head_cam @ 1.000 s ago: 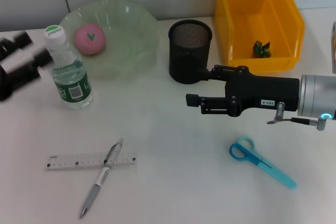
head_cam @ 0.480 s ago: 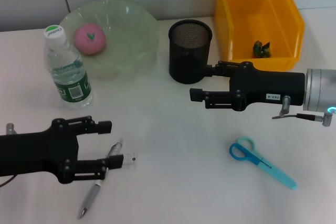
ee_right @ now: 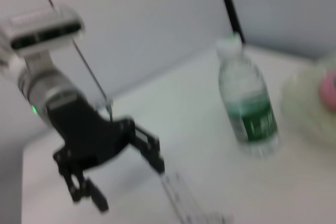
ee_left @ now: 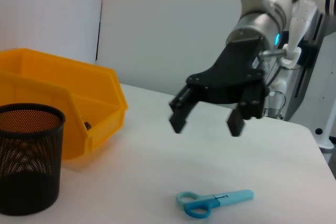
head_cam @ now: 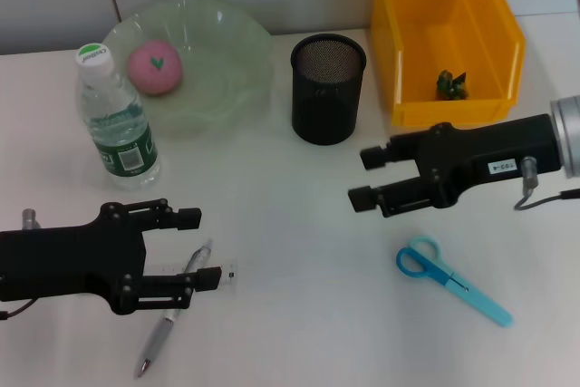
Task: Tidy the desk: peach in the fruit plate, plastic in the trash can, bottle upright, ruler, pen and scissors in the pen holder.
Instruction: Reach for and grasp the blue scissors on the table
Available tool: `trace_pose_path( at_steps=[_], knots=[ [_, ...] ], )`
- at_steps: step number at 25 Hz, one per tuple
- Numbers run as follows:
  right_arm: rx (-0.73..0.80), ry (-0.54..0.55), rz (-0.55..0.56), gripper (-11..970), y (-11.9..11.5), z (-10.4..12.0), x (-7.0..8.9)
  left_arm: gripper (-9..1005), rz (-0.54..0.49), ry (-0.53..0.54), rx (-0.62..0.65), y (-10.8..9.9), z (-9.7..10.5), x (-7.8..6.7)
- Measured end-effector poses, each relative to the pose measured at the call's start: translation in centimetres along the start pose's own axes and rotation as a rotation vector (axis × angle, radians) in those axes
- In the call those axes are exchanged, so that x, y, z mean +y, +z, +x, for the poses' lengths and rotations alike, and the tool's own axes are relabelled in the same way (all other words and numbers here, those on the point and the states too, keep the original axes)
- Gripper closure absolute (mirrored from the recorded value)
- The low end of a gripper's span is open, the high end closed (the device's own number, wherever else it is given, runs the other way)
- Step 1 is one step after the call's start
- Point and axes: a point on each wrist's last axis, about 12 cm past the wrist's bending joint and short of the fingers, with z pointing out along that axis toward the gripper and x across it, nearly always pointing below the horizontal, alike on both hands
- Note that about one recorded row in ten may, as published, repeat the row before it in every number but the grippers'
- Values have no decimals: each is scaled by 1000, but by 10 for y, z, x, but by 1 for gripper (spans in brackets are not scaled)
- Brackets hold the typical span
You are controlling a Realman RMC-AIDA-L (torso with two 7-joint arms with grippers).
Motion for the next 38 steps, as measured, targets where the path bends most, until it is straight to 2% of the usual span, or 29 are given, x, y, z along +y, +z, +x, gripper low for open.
trace_pose_path(
  at_steps=[1, 2, 4, 5, 8, 10, 11, 12, 13, 15, 22, 28, 38],
  knots=[
    [0, 0, 0, 188, 0, 0, 0, 199, 0, 0, 0, 0, 0, 0],
    [97, 27, 38, 188, -4, -12, 5, 199, -1, -2, -2, 1, 1, 1],
    [135, 36, 60, 188, -5, -18, 8, 199, -1, -5, -4, 3, 1, 2],
    [232, 64, 121, 188, -9, -30, 14, 199, 0, -7, 0, 5, 1, 4],
    [318, 95, 161, 189, -10, -39, 19, 199, -2, -7, 4, 6, 1, 5],
    [459, 166, 220, 189, -10, -50, 27, 199, -3, -8, 6, 7, 1, 6],
    [459, 166, 220, 189, -10, -50, 27, 199, -3, -8, 6, 7, 1, 6],
    [547, 213, 266, 189, -9, -55, 28, 199, -5, -8, 6, 7, 0, 6],
    [547, 213, 266, 191, -9, -55, 28, 199, -5, -8, 6, 7, 0, 6],
    [645, 257, 318, 196, -7, -57, 30, 199, -9, -13, 5, 7, 0, 7],
    [751, 290, 400, 211, -3, -55, 31, 199, -15, -18, 6, 6, 0, 7],
    [796, 212, 416, 224, 17, -44, 30, 199, -9, -18, 11, 7, 1, 7],
    [830, 159, 410, 246, 36, -26, 28, 199, -7, -29, 12, 5, 4, 4]
  ],
)
